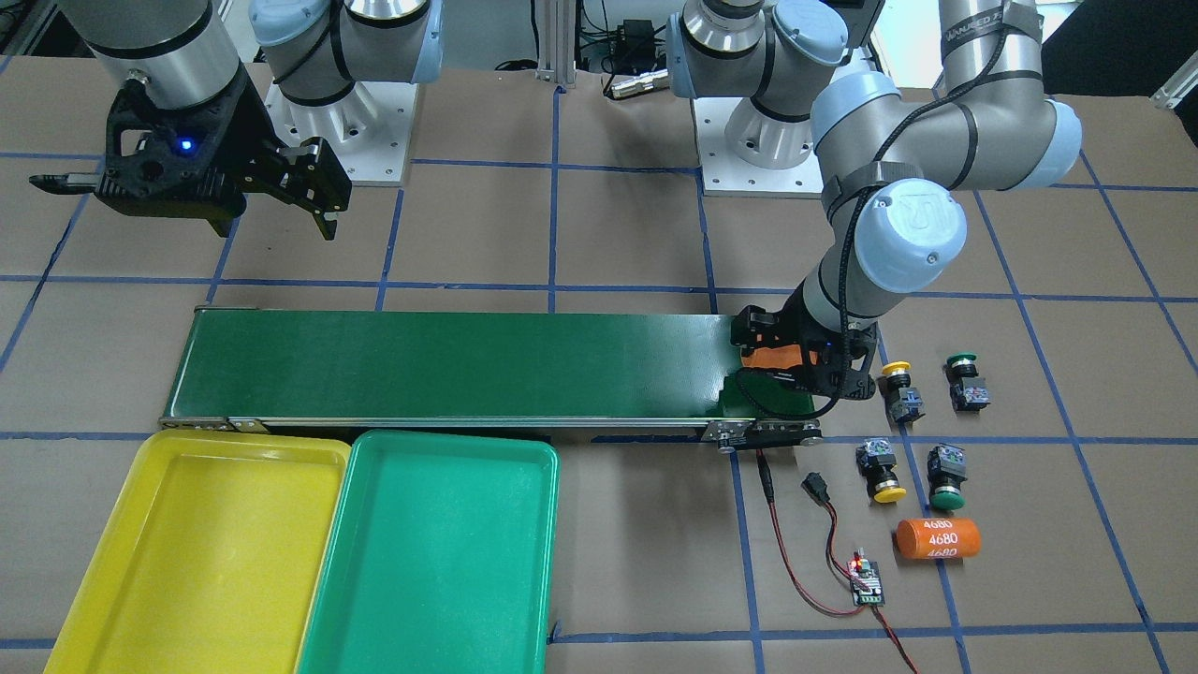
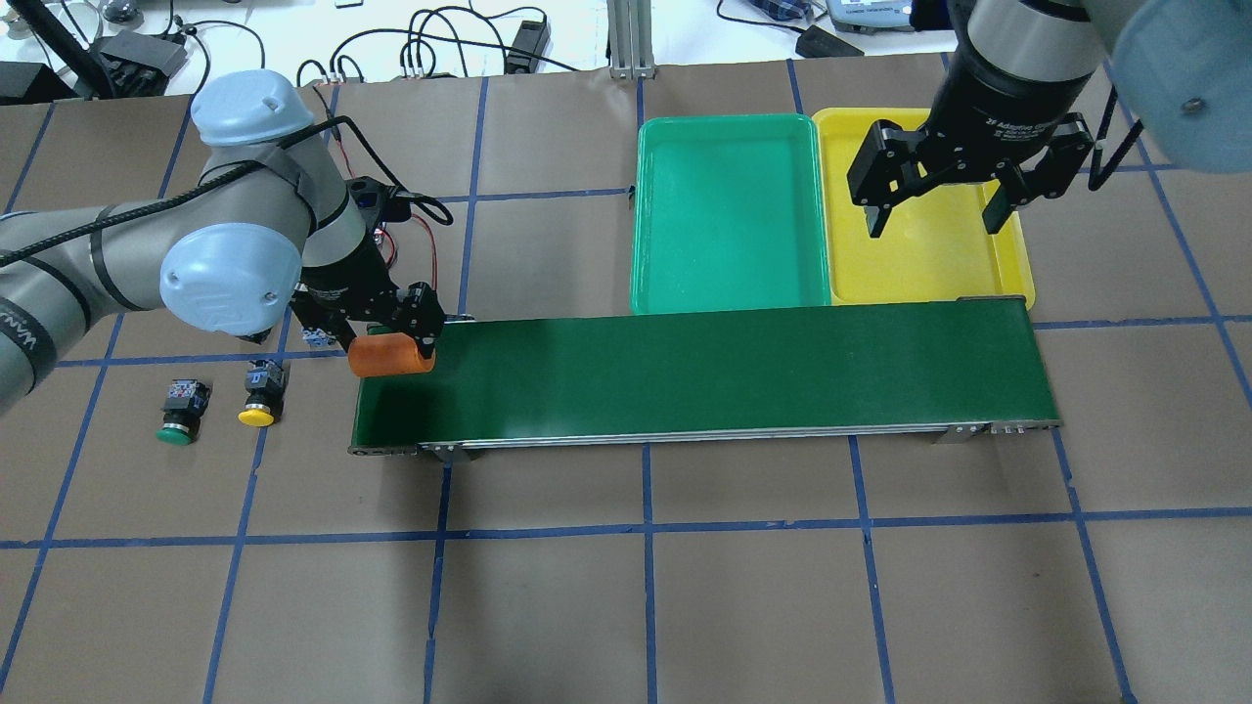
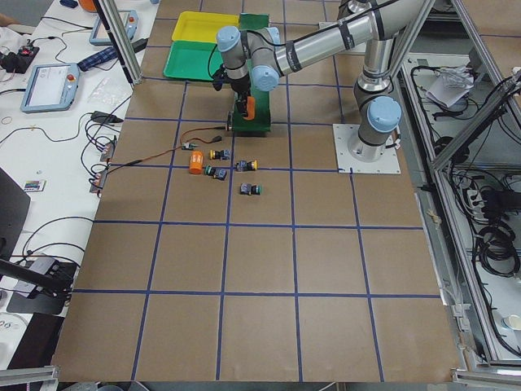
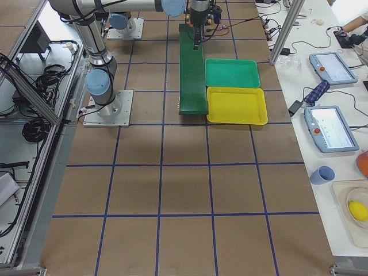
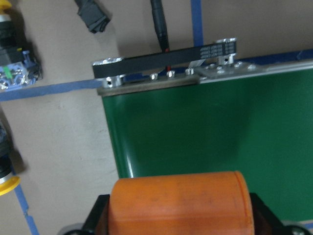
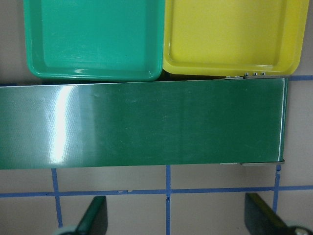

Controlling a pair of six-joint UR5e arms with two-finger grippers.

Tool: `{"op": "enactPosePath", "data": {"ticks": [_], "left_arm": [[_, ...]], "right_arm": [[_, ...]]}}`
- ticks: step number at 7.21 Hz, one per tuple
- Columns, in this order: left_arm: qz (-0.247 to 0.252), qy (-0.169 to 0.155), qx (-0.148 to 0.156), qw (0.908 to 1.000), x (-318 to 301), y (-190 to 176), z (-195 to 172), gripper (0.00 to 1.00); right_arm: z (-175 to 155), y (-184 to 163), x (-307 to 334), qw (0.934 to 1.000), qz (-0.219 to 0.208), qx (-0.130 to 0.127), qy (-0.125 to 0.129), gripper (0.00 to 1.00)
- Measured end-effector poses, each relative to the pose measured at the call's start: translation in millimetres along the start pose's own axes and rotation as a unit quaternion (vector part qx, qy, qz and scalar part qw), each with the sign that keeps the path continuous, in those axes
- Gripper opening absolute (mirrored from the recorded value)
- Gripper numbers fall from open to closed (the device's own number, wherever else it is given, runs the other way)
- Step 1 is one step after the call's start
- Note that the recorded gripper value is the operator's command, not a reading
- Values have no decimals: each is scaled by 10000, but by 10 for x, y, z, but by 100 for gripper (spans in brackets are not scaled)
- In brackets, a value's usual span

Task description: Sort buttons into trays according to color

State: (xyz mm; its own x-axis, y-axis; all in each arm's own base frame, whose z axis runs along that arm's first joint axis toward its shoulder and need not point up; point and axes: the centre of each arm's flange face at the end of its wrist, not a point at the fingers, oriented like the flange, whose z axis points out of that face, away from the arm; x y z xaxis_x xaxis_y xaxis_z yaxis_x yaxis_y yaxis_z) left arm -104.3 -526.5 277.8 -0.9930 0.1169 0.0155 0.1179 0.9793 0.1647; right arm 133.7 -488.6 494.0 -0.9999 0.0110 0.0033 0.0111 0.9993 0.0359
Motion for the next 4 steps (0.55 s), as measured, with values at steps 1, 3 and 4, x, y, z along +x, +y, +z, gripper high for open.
{"op": "enactPosePath", "data": {"ticks": [1, 3, 4], "left_arm": [[17, -19, 19, 10000, 34, -10, 22, 20], [55, -72, -32, 10000, 47, 19, 27, 24], [68, -150, -125, 9998, 34, 38, 51, 30]], "right_arm": [[29, 1, 2, 10000, -6, -56, 27, 100], [327, -126, -19, 9995, 17, -312, 28, 100], [540, -252, -35, 9990, -2, -446, 23, 100]]}}
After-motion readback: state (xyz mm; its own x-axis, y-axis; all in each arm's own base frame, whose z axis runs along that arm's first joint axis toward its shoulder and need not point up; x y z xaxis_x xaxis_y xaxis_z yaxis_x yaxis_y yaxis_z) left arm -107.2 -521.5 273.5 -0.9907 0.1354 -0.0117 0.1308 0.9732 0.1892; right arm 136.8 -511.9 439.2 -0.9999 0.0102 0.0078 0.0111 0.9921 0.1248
